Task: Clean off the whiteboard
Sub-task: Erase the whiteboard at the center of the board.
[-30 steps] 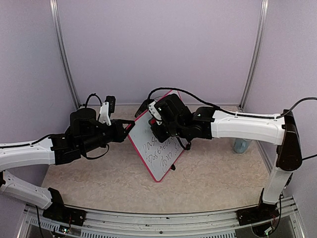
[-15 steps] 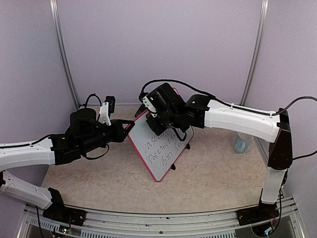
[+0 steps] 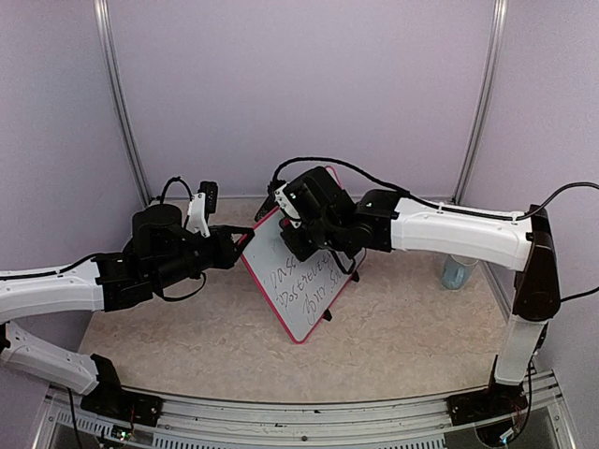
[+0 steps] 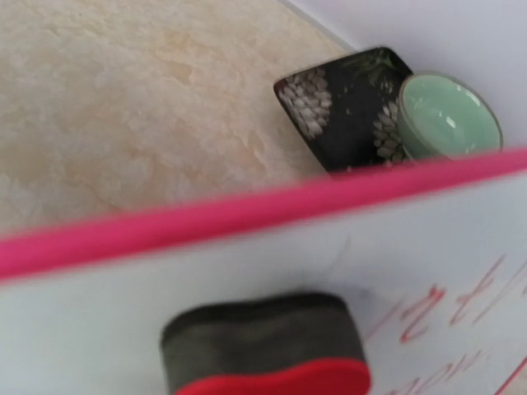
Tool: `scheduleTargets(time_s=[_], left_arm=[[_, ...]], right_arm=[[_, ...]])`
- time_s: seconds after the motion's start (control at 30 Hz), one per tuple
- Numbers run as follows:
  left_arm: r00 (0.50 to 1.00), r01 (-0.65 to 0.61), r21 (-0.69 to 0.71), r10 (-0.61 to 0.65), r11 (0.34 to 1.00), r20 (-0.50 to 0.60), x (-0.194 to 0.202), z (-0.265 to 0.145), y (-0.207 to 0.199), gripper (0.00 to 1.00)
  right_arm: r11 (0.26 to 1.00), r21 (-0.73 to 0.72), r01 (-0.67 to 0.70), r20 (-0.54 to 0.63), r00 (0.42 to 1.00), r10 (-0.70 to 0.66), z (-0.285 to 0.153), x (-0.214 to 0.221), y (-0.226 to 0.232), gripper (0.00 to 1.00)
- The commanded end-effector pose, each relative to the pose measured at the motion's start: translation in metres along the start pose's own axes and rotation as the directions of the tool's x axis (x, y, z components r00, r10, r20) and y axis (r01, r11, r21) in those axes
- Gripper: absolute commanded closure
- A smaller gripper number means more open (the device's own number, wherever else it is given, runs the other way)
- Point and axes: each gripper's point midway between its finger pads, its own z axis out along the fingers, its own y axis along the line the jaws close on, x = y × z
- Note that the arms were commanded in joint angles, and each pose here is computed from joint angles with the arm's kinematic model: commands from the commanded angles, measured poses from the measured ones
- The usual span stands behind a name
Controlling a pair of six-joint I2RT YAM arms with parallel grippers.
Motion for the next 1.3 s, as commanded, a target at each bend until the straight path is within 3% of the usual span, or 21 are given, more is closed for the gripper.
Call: scheduleTargets(time_s=[0.0,0.2,0.67,1.13,1.27], left_arm=[[0.995,-0.023,0.202,0.042,0.979,-0.087,0.018,-0.010,-0.046,1.00],[0.995,-0.019,0.202,0.039,0.979,-0.092,0.020,-0.010,-0.046,1.00],[0.995,-0.018,0.203,0.038,0.979,-0.095,0.019,-0.009,-0.047,1.00],[0.995,-0.022,0.206,0.042,0.978,-0.095,0.019,-0.009,-0.048,1.00],[0.994,-0.018,0.209,0.040,0.978,-0.098,0.020,-0.009,-0.048,1.00]], right_arm=[[1.000,-0.031,0.001,-0.091,0.996,-0.004,0.027,0.044,0.010,0.72],[0.997,-0.074,-0.006,-0.069,0.998,0.001,0.024,0.040,0.014,0.72],[0.995,-0.096,0.006,0.061,0.998,-0.001,0.011,-0.037,0.012,0.72],[0.998,-0.067,-0.017,-0.064,0.998,0.013,0.029,0.037,0.000,0.72],[0.996,-0.079,-0.028,-0.058,0.998,0.023,0.028,0.039,-0.001,0.72]])
